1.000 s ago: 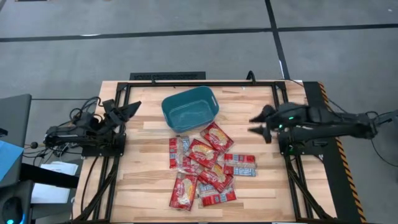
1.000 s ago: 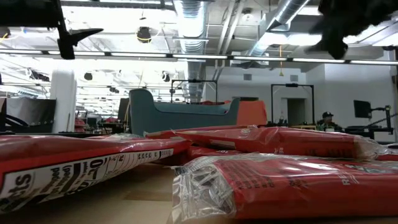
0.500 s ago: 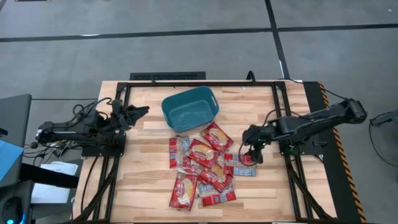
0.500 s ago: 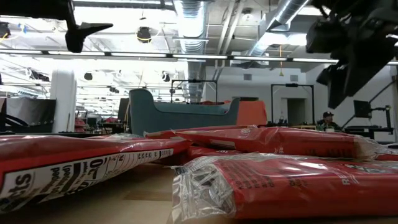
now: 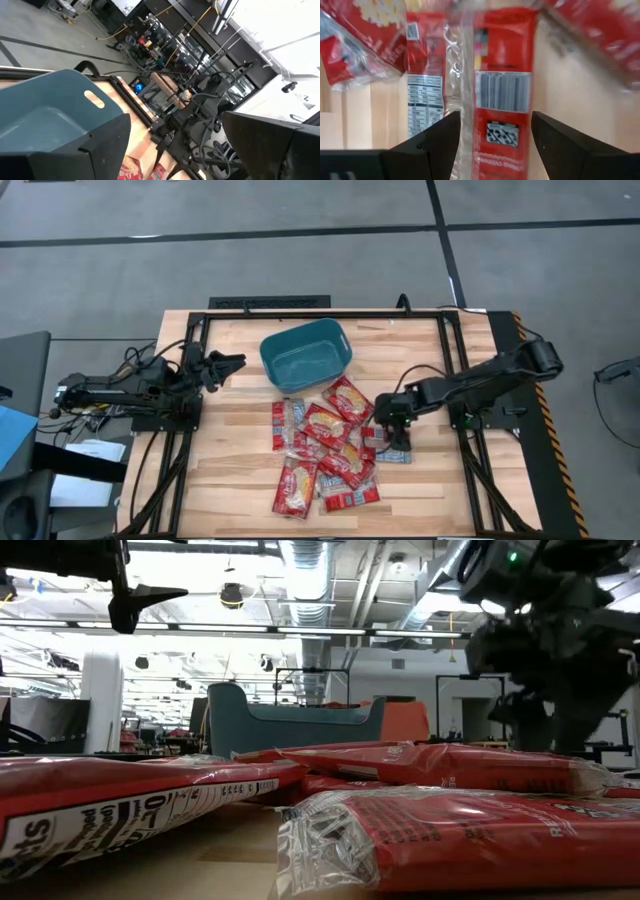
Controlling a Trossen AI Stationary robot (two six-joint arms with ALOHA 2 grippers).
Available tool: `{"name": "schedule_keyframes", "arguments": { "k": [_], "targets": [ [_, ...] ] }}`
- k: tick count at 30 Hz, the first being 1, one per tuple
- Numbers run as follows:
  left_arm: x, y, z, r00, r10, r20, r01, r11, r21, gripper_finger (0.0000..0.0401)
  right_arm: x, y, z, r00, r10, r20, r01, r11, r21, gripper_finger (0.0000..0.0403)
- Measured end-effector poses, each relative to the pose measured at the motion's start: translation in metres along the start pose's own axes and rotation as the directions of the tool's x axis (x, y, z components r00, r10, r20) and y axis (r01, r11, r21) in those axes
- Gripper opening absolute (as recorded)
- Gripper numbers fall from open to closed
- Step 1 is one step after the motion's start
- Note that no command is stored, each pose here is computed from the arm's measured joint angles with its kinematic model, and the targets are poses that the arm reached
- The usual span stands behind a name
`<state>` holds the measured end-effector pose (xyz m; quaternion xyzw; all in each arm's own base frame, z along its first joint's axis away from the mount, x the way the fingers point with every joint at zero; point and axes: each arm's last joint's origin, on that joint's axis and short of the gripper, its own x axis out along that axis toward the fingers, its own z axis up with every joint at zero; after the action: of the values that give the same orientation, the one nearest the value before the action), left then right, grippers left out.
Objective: Sort popcorn bags into baskets
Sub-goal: Put the red popcorn bag into the blue bin
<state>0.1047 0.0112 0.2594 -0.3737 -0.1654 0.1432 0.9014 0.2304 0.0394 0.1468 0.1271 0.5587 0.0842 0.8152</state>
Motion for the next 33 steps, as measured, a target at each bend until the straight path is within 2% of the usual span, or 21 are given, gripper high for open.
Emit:
{"name": "schedule_keyframes", "arguments": {
  "k": [8, 11, 14, 19, 22, 28, 33],
  "targets": [
    [0.000, 0.001, -0.002, 1.000, 0.013, -0.018, -0.013, 1.000, 0.003, 0.0303, 0.022, -0.004, 0.000, 0.996, 0.047, -0.074, -0.046, 0.999, 0.019, 0.0269],
    [0.000, 0.002, -0.003, 0.999, 0.022, -0.026, -0.022, 1.000, 0.006, 0.0303, 0.024, -0.004, 0.000, 0.996, 0.048, -0.077, -0.047, 0.999, 0.019, 0.0251],
    [0.000, 0.003, -0.003, 0.999, 0.027, -0.031, -0.027, 1.000, 0.008, 0.0303, 0.024, -0.004, -0.001, 0.996, 0.042, -0.081, -0.040, 0.999, 0.021, 0.0199],
    [0.000, 0.003, -0.003, 0.999, 0.035, -0.026, -0.035, 0.999, 0.008, 0.0303, 0.025, -0.004, -0.002, 0.994, 0.053, -0.091, -0.051, 0.998, 0.025, 0.0073],
    [0.000, 0.003, -0.003, 0.999, 0.040, -0.021, -0.040, 0.999, 0.008, 0.0303, 0.025, -0.004, -0.001, 0.994, 0.064, -0.091, -0.062, 0.998, 0.031, 0.0019],
    [0.000, 0.003, -0.003, 0.999, 0.041, -0.020, -0.041, 0.999, 0.008, 0.0303, 0.021, -0.004, -0.001, 0.994, 0.070, -0.081, -0.065, 0.996, 0.060, 0.0023],
    [0.000, 0.003, -0.003, 0.999, 0.041, -0.020, -0.041, 0.999, 0.008, 0.0303, 0.003, -0.003, 0.004, 0.997, 0.066, -0.050, -0.063, 0.996, 0.068, 0.0006]
  ]
}}
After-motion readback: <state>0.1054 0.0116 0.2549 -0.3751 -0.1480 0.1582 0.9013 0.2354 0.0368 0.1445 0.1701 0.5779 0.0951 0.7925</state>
